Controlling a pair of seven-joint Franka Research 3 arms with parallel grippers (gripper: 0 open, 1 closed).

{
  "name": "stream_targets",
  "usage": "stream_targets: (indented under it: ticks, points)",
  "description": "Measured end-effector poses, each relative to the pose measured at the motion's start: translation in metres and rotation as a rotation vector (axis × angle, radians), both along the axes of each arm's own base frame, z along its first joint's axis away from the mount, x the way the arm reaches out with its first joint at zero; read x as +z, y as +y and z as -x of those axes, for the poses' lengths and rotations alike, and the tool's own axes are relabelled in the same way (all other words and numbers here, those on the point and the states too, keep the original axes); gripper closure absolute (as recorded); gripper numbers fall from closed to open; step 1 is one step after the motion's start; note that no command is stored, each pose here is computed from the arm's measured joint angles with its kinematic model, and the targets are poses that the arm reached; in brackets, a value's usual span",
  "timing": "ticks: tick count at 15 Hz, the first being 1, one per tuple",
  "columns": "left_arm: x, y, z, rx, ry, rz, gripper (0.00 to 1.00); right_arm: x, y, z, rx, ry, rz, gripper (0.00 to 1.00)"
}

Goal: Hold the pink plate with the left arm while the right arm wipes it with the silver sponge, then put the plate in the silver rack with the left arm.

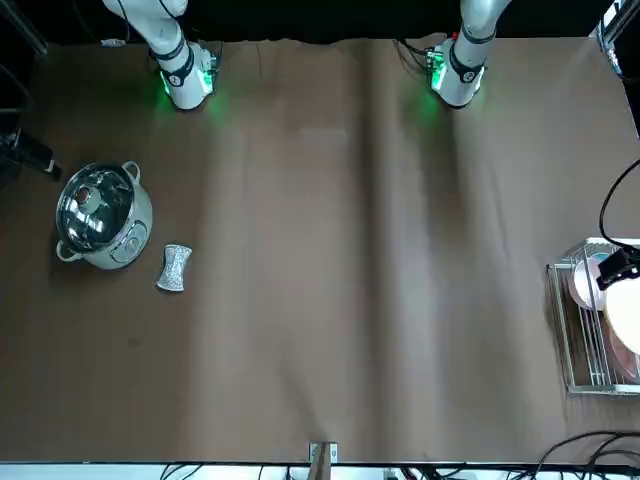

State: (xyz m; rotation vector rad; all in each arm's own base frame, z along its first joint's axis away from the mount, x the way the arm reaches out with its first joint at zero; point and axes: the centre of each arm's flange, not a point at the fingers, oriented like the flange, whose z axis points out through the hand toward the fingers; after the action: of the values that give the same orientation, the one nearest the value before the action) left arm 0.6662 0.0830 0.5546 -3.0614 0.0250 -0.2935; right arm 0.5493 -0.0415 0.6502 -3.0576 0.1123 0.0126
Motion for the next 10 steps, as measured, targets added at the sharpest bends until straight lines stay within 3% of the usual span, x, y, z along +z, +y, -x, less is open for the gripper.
stream_targets:
  ticks: [5, 10]
  points:
    - [0.002, -0.056, 0.002, -0.074, 0.032, 0.003, 0.0, 0.0, 0.004, 0.0, 0.013, 0.002, 0.03, 0.0]
    - [-0.005, -0.146, 0.008, -0.191, 0.078, -0.004, 0.0, 0.0, 0.01, -0.001, 0.025, 0.003, 0.044, 0.0]
